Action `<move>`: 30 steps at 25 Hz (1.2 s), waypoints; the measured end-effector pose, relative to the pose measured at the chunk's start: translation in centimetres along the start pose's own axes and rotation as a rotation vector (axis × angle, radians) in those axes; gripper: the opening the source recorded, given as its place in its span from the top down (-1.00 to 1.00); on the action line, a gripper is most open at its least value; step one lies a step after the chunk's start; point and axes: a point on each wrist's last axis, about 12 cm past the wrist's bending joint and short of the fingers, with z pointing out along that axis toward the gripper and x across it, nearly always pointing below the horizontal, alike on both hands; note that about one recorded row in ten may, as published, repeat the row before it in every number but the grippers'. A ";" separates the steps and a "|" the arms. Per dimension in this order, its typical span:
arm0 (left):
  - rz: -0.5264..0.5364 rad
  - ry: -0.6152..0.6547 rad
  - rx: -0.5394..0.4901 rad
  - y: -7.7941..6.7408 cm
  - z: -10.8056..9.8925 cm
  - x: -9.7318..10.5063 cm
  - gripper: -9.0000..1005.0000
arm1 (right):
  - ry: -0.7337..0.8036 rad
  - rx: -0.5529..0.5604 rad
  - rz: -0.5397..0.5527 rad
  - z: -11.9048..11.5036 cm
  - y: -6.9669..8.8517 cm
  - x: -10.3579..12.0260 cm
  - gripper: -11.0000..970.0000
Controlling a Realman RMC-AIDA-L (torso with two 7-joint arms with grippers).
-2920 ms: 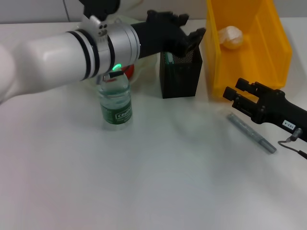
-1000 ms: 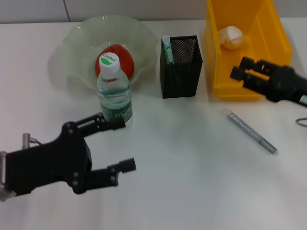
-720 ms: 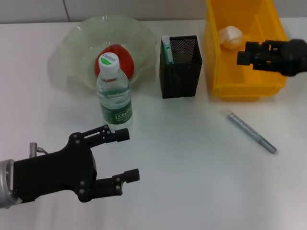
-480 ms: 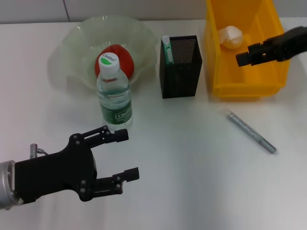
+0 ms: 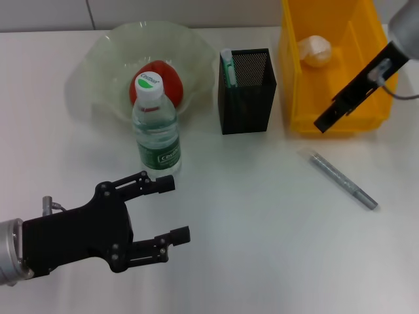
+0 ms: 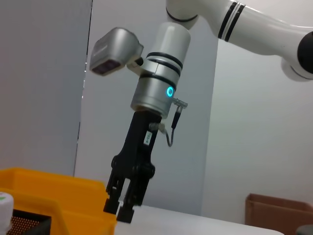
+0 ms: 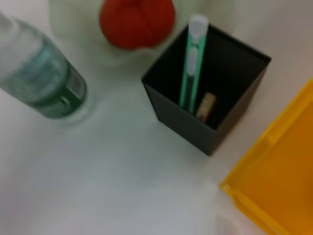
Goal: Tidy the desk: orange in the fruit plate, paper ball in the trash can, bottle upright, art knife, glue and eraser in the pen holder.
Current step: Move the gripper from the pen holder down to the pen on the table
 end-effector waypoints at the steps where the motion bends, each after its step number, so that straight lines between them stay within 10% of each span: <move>1: 0.000 0.001 -0.002 0.0 0.0 0.0 -0.57 | 0.020 0.019 -0.013 0.4 0.3 -0.3 -0.16; 30: 0.016 0.011 -0.008 0.5 0.5 0.0 -0.57 | 0.209 0.007 0.000 7.1 0.9 1.5 -0.16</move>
